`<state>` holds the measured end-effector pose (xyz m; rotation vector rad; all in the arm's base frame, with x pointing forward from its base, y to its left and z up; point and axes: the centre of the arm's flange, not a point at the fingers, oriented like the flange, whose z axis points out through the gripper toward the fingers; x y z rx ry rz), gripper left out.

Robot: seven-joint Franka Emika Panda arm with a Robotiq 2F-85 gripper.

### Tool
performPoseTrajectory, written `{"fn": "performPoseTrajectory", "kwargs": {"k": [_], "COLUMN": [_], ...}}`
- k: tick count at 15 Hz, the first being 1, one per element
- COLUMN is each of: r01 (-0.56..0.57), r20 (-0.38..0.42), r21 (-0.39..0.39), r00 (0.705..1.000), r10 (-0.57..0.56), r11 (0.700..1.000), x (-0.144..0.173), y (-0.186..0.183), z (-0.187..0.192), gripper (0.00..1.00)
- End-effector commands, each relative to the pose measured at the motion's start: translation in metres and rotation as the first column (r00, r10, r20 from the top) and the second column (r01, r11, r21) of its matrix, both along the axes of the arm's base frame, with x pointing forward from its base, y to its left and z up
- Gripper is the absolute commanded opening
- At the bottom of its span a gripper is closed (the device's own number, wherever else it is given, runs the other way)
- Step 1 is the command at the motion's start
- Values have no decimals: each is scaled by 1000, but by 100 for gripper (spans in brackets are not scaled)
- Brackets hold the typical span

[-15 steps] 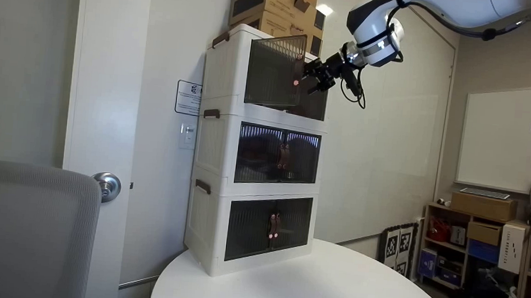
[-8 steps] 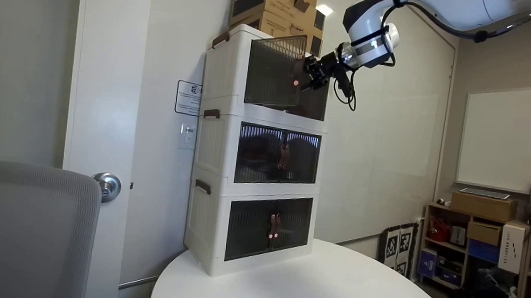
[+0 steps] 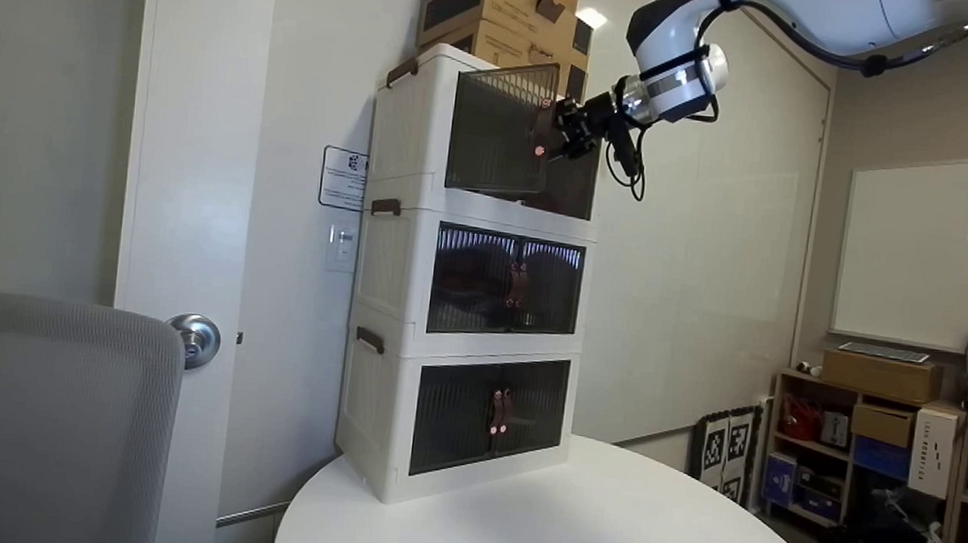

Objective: Open the doors of the top shelf

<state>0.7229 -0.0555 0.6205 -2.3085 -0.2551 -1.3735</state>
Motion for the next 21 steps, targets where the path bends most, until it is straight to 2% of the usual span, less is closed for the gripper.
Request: {"fn": "performPoseTrajectory", "kwargs": {"k": [1, 7, 10, 15, 17, 21], "r01": [-58, -167, -287, -373, -365, -196], "r20": [28, 1, -42, -101, -109, -139], "r21": [9, -6, -8, 2, 3, -42], "r00": [998, 986, 957, 923, 925, 972], "r10": [58, 167, 287, 371, 363, 189], "r11": [998, 986, 958, 928, 931, 980], "x": [6, 26, 32, 26, 20, 13], "y": [5, 4, -1, -5, -6, -15], "z": [-4, -26, -38, -46, -39, -16], "gripper": [100, 100, 100, 100, 100, 100]}}
